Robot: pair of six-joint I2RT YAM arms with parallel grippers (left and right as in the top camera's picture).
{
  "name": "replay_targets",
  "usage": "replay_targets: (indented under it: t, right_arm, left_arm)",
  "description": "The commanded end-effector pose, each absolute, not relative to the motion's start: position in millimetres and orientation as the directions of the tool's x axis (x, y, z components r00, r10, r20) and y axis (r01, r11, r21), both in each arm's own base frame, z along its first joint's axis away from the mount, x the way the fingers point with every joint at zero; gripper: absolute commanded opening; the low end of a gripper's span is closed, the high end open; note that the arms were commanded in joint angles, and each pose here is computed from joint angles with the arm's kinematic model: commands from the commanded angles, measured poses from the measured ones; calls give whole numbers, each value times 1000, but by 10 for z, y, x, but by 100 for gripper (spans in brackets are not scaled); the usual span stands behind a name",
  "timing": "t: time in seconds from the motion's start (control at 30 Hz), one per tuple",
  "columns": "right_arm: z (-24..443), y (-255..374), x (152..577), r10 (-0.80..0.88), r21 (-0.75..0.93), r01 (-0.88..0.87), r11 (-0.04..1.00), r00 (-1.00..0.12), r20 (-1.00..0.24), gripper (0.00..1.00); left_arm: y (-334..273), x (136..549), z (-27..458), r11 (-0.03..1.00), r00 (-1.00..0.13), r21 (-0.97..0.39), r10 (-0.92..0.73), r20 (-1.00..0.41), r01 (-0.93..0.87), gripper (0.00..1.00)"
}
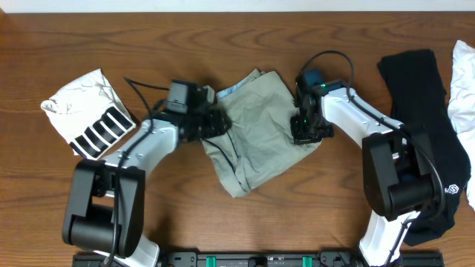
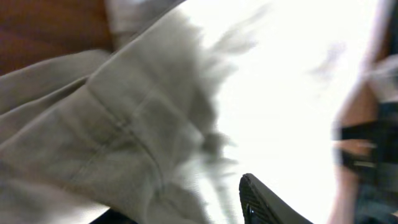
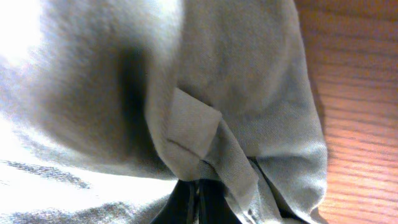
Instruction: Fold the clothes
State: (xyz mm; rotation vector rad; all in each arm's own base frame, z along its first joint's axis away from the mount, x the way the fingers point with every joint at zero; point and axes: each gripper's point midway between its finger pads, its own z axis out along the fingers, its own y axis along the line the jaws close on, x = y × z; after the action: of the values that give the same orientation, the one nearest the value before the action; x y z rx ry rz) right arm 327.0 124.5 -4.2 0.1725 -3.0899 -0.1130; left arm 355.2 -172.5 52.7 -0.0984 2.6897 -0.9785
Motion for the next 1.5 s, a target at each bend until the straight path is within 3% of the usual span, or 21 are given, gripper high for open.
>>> replay_targets:
  t: [0.0,0.07,0.13,0.27,0.43,0.67,0.83,1.03,1.37,1.4,1.47]
  right_arm:
    - [-273,1345,2982,-120,100,-107,989,-982,145,1]
    - [-249,1350,3007,-121,103,-108,989,-984,131,1]
    - [-202,1355,3043,-123,108,-111,988,-986,110,1]
    - [-76,1325,3138,-106,120,-98,988,-992,62,2]
    - [28,1301,3217,-93,131,-90,987,-995,20,3]
    - [31,1334,3212,-96,144,-92,985,-995,20,4]
    - [34,1350,3208,-96,154,-92,984,-995,22,4]
    - [34,1353,3207,-96,156,-92,984,-995,23,4]
    - [37,1366,3199,-97,164,-91,982,-995,26,5]
    - [37,1366,3198,-97,164,-91,982,-995,26,5]
    - [37,1363,3192,-97,163,-91,982,-995,29,4]
  left_arm:
    - [-1887,3456,1040,575,-970,-812,-126,-207,99,55]
    - [-1827,3403,1244,534,-969,-839,-135,-207,105,71]
    - [-1734,3347,1377,529,-966,-843,-149,-210,101,78]
    - [-1465,3193,1493,589,-959,-806,-192,-207,56,100]
    - [-996,2856,1074,797,-956,-574,-282,-80,-187,98]
    - [-1061,2563,702,772,-938,-544,-332,96,-329,98]
    - [-1336,2597,545,727,-961,-636,-259,93,-258,98]
    - [-1565,2582,243,721,-963,-639,-225,147,-266,98]
    - [-2195,2895,-56,640,-970,-733,-211,121,-231,98]
    - [-2219,2913,-58,637,-973,-740,-205,108,-217,88]
    - [-2232,2942,-46,634,-975,-747,-203,92,-203,51]
